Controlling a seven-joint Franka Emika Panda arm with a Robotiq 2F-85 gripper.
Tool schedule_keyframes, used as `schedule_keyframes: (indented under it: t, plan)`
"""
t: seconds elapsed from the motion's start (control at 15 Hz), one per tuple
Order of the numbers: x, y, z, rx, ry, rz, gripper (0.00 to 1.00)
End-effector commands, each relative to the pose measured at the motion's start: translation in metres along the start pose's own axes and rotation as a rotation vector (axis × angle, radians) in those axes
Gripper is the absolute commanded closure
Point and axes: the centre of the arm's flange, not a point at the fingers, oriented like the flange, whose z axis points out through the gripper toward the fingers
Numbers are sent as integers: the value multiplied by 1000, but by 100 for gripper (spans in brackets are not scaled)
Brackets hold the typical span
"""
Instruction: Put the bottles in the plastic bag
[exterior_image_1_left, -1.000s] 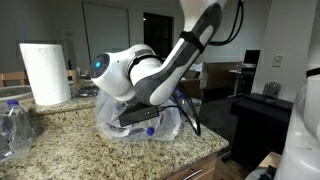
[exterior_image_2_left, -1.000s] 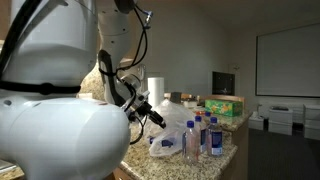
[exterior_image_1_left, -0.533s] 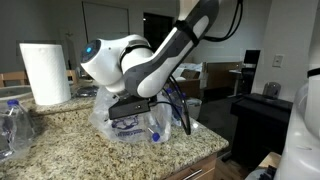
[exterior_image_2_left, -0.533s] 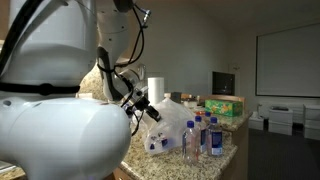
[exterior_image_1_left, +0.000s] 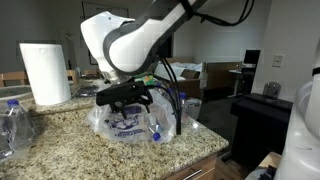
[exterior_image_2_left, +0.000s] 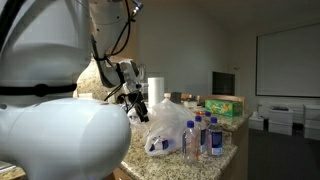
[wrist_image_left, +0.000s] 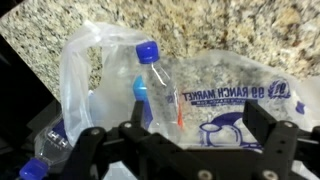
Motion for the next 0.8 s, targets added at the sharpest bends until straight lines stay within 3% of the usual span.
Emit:
schedule_keyframes:
  t: [0.0,0.47,0.73]
  plan:
    - [4,38,-49,30,-148,-106,0]
    - [33,87,-121,48,-282,-289,0]
    - [49,113,-128,53,-258,-356,0]
